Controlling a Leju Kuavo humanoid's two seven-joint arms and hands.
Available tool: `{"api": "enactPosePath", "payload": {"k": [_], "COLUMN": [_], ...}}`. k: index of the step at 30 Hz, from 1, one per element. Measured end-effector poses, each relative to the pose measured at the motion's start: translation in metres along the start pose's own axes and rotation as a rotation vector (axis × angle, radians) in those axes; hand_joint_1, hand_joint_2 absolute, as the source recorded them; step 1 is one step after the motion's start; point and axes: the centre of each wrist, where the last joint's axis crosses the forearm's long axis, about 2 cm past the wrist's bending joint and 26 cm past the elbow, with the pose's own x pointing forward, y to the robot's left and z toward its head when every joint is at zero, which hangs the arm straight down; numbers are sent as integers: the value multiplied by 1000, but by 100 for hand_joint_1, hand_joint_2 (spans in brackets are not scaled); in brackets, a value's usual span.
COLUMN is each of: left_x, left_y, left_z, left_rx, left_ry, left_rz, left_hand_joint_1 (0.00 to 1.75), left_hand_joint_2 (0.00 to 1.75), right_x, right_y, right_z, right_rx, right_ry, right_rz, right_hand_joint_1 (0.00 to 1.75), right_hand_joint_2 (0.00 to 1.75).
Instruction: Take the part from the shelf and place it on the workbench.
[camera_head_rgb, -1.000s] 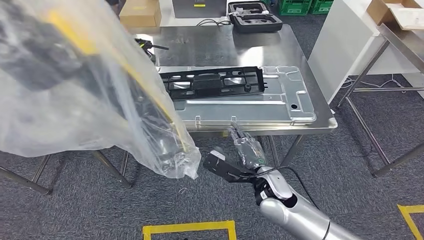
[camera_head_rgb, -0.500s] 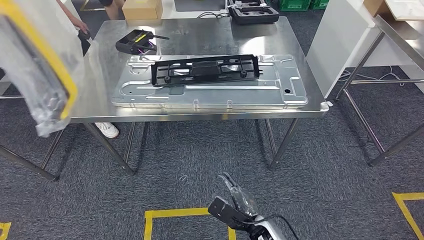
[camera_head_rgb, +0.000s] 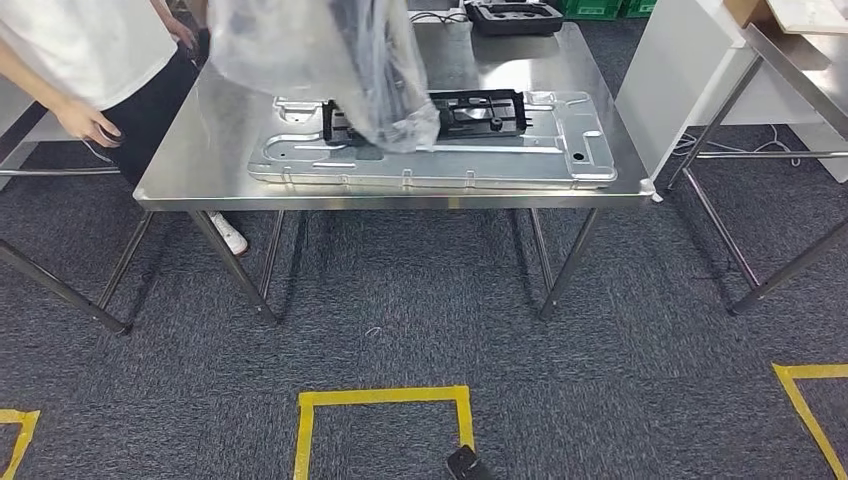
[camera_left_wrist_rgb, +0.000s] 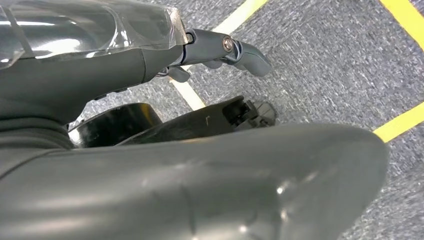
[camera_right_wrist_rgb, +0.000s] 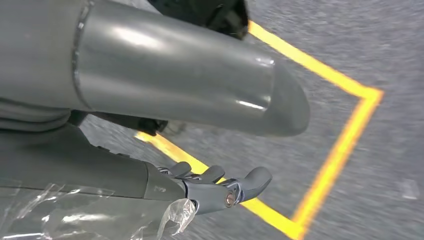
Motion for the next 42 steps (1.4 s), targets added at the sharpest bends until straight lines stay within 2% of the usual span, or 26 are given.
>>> {"api": "enactPosePath", "payload": {"k": [6,14,21,31,42], "left_x": [-1,0,0,0,-1], "left_y": [-1,1,0,-1,0], "left_z": [0,0,0,0,0], "left_rx": [2,1,2,3,13], "left_ry": [17,22,21,23,34], "left_rz": [6,4,6,6,4], "left_hand_joint_1": [0,0,0,0,0], "left_hand_joint_2": [0,0,0,0,0], "right_x": [-32,-57,-66,-66,-68], "right_y": [23,39,43,43,50], "right_z": [18,36,43,42,47], "right_rx": [29,30,34,27,34], "right_ry": [276,462,548,633,665], "right_rz": [-99,-155,-163,-193,-215], "right_hand_joint_1": [0,0,0,0,0], "right_hand_joint_2": [0,0,0,0,0]}}
